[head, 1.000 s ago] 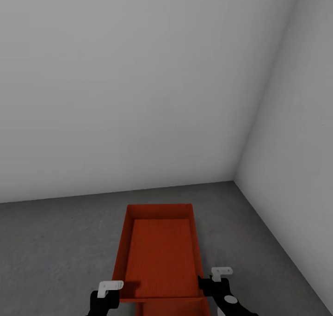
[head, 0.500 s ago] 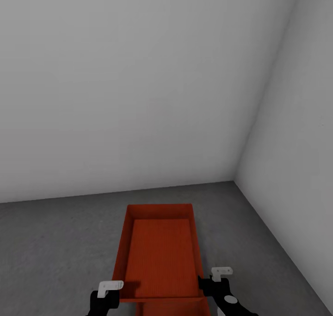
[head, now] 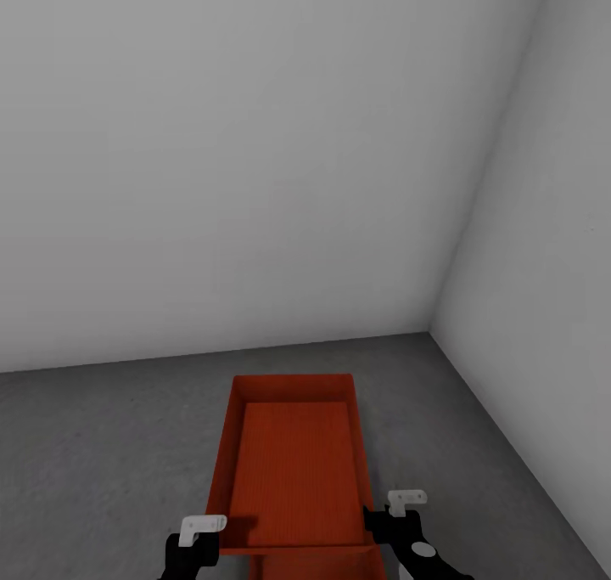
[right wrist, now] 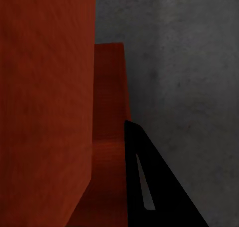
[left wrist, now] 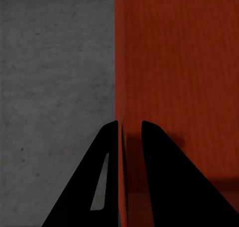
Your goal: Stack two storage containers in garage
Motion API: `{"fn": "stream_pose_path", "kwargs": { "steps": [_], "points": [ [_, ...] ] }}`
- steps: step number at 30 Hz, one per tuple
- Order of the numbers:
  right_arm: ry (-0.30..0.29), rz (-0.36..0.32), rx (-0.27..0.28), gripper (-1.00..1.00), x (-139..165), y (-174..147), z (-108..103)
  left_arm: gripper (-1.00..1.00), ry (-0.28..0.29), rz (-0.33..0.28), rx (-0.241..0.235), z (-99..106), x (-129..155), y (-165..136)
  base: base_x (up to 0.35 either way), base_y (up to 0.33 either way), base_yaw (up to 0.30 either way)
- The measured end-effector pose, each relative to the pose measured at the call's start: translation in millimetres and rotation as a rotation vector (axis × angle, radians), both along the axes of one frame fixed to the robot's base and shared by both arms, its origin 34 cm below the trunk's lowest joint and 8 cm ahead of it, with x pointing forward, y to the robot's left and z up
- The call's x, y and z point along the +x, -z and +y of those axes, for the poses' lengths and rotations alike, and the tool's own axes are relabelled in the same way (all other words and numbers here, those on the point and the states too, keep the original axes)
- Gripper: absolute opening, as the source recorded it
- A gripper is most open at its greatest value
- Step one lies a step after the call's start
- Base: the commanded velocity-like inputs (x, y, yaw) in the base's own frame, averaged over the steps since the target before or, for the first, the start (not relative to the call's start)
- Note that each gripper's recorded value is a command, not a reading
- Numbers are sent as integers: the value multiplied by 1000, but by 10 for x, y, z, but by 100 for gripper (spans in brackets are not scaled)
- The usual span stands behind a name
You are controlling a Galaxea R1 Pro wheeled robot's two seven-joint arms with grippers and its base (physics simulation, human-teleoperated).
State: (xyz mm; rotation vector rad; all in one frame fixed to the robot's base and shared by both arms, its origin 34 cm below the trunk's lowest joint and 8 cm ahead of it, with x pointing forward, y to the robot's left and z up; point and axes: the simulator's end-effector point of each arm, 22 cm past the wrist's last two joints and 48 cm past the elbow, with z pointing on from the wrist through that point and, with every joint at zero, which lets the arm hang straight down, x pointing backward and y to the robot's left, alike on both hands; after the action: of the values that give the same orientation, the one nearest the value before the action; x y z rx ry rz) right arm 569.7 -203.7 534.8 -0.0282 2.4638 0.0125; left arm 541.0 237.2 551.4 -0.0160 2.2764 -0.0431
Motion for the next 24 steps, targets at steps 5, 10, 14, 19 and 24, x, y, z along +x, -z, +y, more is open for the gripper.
{"fn": "stream_pose_path", "kwargs": {
  "steps": [5, 10, 14, 19, 24],
  "points": [
    [0, 0, 0, -100, 0, 0, 0, -100, 0, 0, 0, 0, 0, 0, 0, 0, 0],
    [0, 0, 0, -100, 0, 0, -1, -100, 0, 0, 0, 0, 1, -1, 0, 0, 0],
    [0, 0, 0, -100, -2, 1, -1, -100, 1, 0, 1, -1, 1, 0, 0, 0, 0],
    [0, 0, 0, -100, 0, 0, 0, -100, 1, 0, 1, 0, 1, -1, 0, -3, 0],
    [0, 0, 0, -100, -1, 1, 0, -100, 0, 0, 0, 0, 0, 0, 0, -39, 0]
  ]
}}
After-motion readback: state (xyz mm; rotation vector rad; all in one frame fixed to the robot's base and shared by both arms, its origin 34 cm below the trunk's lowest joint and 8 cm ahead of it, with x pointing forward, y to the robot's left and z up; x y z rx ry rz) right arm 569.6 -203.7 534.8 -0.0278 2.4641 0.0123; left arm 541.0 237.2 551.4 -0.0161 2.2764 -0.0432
